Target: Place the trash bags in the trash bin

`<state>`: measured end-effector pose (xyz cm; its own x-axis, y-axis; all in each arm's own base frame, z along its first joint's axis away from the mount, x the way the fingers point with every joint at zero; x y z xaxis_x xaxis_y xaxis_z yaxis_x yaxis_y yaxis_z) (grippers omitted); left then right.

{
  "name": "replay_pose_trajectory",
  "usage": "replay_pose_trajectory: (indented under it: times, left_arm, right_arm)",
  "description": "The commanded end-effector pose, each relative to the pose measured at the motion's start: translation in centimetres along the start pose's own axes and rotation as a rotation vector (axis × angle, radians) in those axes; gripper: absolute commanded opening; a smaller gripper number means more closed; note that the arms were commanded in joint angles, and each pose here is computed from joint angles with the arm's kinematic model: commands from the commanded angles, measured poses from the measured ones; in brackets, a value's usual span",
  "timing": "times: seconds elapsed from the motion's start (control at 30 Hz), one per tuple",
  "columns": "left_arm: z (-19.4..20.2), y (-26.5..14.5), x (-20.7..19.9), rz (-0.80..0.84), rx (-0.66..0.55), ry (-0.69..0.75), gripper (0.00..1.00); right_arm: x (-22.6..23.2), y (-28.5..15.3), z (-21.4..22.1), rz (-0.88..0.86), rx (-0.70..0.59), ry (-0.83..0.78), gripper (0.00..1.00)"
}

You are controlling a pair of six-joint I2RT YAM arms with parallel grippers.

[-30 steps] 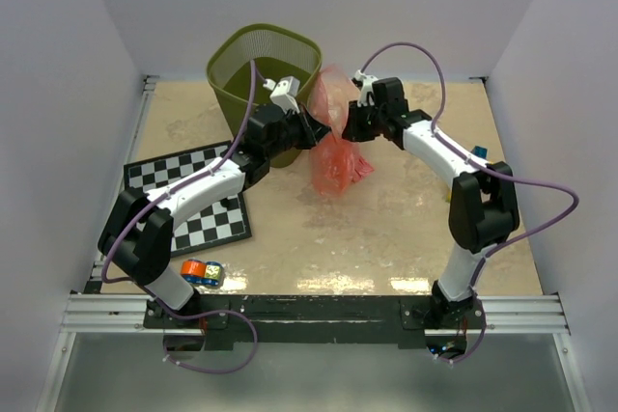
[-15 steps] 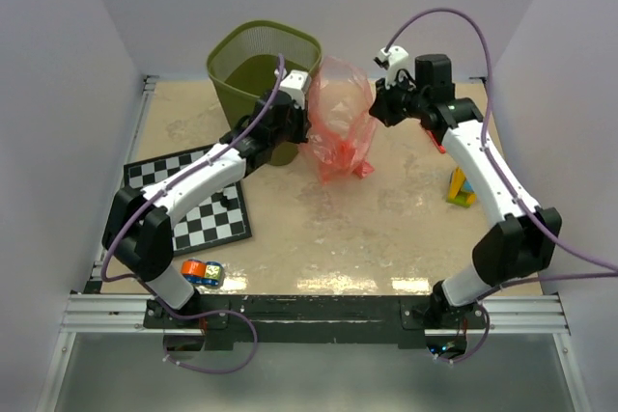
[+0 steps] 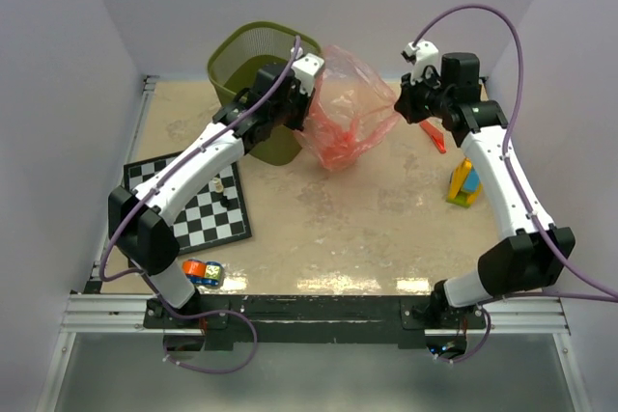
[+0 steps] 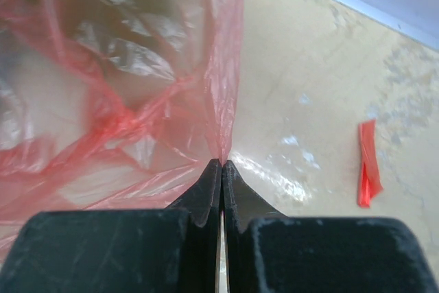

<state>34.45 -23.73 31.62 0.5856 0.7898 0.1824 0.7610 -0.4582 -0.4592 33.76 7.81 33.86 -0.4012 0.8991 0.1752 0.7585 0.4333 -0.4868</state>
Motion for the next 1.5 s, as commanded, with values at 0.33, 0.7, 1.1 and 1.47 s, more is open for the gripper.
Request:
replay_pose_trajectory:
  times: [0.33,0.7,1.1,1.47]
  left_arm:
    - [-2.8,7.4,-0.2,0.18,0.004,-0.009,0.0]
    - [-17.6,5.0,7.9,-0.446,-0.854,0.311,0.0]
    - [-25.3,-11.5,3.7,-0.933,-1.841,0.858,0.06]
    - [2.5,-9.3,-6.5,-0.594,-1.473,1.069,0.09]
  right_arm:
    - [-6.6,3.4,-0.5,0.221,-0.01,0.027,0.0]
    - [-6.9,1.5,-20.6,0.13,-0.711,-0.078,0.0]
    - [7.2,-19.7,-25.5,-0.048,-1.582,-0.496,0.0]
    - [3.4,-11.1,7.2,-0.044,-0.591,-0.728,0.0]
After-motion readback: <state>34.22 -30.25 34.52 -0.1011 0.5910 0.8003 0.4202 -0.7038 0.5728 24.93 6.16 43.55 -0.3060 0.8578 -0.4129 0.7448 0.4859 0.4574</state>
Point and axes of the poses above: each gripper's point midway between its finger pads, its own y axis out along the fingers, its own x axis along the line the jaws close on, z = x × y, the point moved 9 cm from there along -y, back along the fingers, and after that the axes turned 11 degrees about y, right-handed, at the moved point
